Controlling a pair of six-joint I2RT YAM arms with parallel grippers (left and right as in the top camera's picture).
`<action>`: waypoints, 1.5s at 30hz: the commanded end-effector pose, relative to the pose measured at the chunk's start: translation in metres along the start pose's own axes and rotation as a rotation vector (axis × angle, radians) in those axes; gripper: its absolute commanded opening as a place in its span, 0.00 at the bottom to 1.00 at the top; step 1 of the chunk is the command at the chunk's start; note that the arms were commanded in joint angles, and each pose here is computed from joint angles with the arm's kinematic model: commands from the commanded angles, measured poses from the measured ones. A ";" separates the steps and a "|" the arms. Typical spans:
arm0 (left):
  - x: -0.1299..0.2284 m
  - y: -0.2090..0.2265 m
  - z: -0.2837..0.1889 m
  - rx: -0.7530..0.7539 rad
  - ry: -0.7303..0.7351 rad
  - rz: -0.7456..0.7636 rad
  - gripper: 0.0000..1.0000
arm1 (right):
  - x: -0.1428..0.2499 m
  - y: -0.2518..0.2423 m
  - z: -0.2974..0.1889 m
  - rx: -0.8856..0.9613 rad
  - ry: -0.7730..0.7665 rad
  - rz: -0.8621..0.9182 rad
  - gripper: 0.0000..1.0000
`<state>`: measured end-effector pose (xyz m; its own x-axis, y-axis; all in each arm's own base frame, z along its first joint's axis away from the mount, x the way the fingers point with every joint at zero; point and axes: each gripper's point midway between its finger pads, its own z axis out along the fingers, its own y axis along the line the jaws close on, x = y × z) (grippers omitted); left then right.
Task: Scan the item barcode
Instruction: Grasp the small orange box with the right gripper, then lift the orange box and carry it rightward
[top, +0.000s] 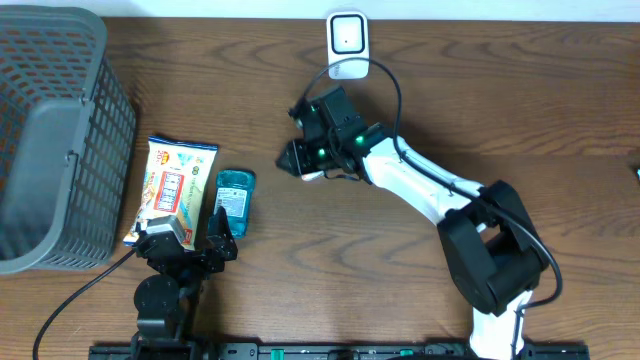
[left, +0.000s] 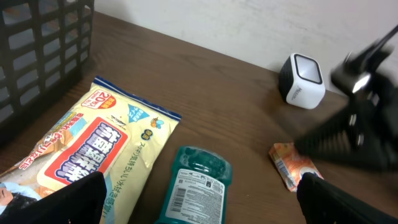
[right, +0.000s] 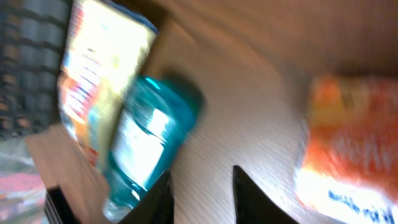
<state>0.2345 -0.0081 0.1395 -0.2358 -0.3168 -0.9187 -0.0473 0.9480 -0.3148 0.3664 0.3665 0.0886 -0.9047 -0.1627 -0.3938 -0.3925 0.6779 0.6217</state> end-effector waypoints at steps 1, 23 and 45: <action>0.012 0.007 0.003 -0.025 0.025 0.005 0.98 | -0.009 0.003 0.005 0.007 -0.050 0.036 0.23; 0.012 0.007 0.003 -0.025 0.025 0.005 0.98 | 0.000 -0.017 -0.024 0.313 -0.073 -0.071 0.99; 0.012 0.007 0.003 -0.025 0.025 0.005 0.98 | 0.038 -0.100 0.009 0.397 0.057 0.218 0.59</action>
<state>0.2345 -0.0081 0.1396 -0.2354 -0.3168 -0.9188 -0.0472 0.9480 -0.3148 0.3740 0.3025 0.0146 -0.9607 -0.0454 -0.2740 -0.1465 0.9209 0.3611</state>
